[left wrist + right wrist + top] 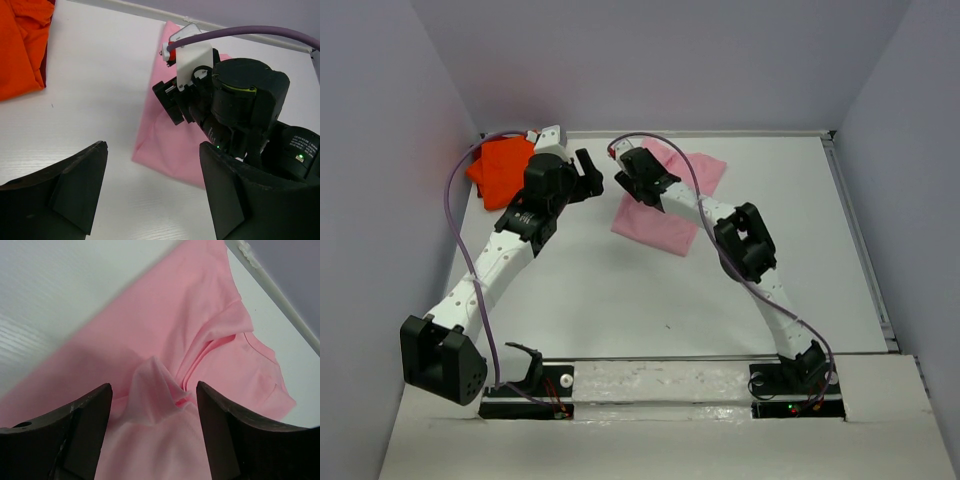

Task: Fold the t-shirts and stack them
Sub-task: Fold the tshirt

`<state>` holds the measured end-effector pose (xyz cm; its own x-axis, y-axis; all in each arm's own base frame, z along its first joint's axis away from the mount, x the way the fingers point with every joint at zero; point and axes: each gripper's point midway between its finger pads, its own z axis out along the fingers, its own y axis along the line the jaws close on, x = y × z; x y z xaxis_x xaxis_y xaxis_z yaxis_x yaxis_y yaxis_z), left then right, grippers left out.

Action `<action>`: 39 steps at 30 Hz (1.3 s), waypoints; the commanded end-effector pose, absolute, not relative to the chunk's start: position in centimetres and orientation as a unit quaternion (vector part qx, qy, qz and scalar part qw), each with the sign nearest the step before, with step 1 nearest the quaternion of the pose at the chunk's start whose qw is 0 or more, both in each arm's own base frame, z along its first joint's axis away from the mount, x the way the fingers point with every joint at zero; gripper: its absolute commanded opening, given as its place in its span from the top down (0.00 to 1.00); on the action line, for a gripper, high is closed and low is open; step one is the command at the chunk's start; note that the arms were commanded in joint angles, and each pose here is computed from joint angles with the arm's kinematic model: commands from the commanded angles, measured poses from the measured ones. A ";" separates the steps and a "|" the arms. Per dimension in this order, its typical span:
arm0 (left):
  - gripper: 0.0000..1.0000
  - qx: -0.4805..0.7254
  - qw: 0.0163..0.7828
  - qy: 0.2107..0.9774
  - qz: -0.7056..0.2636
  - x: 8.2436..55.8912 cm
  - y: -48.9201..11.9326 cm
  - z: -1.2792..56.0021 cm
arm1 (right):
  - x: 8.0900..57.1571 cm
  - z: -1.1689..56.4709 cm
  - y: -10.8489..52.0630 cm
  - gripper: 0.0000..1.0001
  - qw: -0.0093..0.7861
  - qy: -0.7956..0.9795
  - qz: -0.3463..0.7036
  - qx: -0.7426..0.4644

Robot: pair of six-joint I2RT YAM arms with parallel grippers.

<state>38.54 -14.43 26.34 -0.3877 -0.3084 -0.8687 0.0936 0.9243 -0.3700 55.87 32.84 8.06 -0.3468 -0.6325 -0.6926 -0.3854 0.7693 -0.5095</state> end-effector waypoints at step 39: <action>0.17 -0.087 0.574 0.793 -0.187 39.2 -12.5 28.1 | 37.9 3.8 32.2 0.33 0.334 0.846 -0.058 -0.411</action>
<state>39.26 -12.36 26.36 -0.3740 -0.3346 -0.8650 0.0482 0.9244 -0.3784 37.00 33.33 3.89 -0.4368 -0.7256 -0.5317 -0.6996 0.6456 -0.3062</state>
